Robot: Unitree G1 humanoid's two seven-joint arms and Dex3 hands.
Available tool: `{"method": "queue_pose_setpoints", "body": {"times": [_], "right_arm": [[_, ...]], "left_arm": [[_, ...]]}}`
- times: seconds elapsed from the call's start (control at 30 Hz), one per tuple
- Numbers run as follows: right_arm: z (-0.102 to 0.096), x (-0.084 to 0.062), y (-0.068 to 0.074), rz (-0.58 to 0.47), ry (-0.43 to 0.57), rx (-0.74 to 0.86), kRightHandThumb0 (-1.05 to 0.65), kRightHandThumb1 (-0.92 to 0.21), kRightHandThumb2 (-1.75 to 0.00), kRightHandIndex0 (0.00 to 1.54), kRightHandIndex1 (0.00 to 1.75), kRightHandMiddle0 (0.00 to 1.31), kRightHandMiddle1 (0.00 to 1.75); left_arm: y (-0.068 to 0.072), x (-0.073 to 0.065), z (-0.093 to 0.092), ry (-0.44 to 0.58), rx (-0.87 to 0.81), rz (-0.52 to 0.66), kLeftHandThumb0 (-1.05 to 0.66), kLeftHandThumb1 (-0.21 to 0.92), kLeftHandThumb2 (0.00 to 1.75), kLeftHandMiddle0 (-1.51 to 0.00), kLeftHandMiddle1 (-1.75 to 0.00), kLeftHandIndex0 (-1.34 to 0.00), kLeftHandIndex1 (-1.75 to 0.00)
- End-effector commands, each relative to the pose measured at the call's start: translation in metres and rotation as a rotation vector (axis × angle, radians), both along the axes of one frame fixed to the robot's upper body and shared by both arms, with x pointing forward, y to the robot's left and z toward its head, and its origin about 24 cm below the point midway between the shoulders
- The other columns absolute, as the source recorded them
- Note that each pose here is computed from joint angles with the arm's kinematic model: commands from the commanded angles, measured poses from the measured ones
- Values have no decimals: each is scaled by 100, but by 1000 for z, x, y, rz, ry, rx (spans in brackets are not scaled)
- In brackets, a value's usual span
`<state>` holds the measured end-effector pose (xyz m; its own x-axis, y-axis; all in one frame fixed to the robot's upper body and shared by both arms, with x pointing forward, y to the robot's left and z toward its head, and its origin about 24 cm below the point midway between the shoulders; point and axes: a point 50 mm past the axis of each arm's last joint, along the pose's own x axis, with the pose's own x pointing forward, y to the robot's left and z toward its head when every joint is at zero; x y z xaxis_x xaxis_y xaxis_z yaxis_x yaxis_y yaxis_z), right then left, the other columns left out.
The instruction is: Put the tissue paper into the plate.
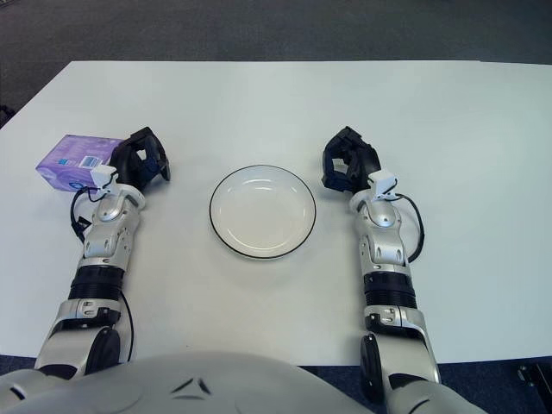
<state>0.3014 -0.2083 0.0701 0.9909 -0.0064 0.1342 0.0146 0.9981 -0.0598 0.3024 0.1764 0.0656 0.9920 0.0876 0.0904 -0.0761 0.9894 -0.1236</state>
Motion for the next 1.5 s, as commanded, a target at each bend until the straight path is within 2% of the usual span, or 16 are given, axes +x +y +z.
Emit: {"method": "queue_pose_setpoints", "body": {"times": [0.0, 0.07, 0.2, 0.43, 0.7, 0.8, 1.03, 1.23, 1.47], "right_arm": [[-67, -37, -1, -39, 229, 57, -44, -45, -116, 121, 175, 51, 175], [-67, -37, -1, -37, 229, 56, -44, -45, -116, 121, 175, 51, 175], [-67, -37, -1, -31, 226, 58, -44, -45, -116, 122, 175, 51, 175], [-68, -37, -1, -29, 223, 59, -44, -45, -115, 123, 175, 51, 175], [-68, -36, -1, -27, 223, 56, -44, -45, -115, 122, 175, 51, 175], [-68, -36, -1, -27, 226, 54, -44, -45, -115, 121, 175, 51, 175], [-68, -36, -1, -30, 228, 53, -44, -45, -115, 121, 175, 51, 175], [-69, -35, -1, -31, 231, 58, -44, -45, -115, 122, 175, 51, 175], [-70, -35, -1, -31, 232, 57, -44, -45, -115, 123, 175, 51, 175]], "left_arm": [[0, -32, -42, 164, -12, 30, -42, 70, 91, -131, -175, -96, -175], [0, -33, -38, 153, -3, 29, -42, 70, 91, -131, -175, -97, -175], [-2, -39, -15, 79, 21, 22, -41, 70, 91, -131, -175, -98, -175], [-2, -45, 3, -14, 75, 14, -41, 68, 94, -134, -175, -105, -175], [-2, -54, 20, -122, 161, 58, -45, 69, 93, -137, -175, -111, -175], [-1, -59, 32, -216, 245, 103, -45, 70, 92, -138, -175, -112, -175], [0, -62, 40, -311, 342, 166, -46, 72, 91, -139, -175, -114, -175], [5, -70, 55, -420, 490, 282, -45, 70, 91, -139, -175, -114, -175], [18, -77, 69, -565, 729, 480, -47, 69, 91, -141, -175, -116, -175]]}}
